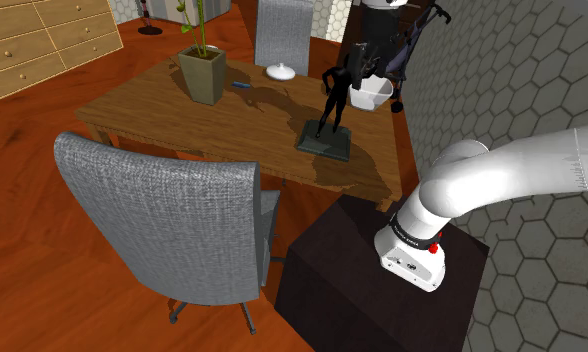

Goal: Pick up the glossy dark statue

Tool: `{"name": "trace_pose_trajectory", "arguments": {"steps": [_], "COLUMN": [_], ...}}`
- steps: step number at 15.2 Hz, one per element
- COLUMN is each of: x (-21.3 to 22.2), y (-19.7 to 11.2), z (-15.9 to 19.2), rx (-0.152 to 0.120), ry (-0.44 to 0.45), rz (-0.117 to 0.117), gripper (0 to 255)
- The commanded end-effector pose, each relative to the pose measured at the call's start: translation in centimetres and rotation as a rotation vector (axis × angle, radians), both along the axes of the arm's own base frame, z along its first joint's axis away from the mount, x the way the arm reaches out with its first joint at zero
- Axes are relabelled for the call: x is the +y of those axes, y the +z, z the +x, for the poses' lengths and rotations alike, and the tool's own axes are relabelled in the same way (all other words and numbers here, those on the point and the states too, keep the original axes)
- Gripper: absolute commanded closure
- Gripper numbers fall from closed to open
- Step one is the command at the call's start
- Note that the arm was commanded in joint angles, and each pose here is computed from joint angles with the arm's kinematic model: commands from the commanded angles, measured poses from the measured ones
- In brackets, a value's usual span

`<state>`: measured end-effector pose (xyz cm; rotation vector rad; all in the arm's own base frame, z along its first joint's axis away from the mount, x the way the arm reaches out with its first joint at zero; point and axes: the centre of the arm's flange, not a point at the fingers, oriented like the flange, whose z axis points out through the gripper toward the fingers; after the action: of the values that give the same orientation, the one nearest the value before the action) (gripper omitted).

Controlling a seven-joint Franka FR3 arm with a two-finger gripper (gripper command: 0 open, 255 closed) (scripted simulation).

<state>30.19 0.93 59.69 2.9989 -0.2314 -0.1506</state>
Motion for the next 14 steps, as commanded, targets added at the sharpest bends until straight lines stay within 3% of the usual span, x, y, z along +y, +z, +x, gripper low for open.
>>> {"name": "trace_pose_trajectory", "arguments": {"steps": [1, 14], "x": [0.0, -12.1], "y": [0.0, -0.7], "z": [0.0, 8.4], "rx": [0.000, -0.094], "ry": [0.000, 0.266], "rz": [0.000, -0.006], "gripper": [0, 0]}}
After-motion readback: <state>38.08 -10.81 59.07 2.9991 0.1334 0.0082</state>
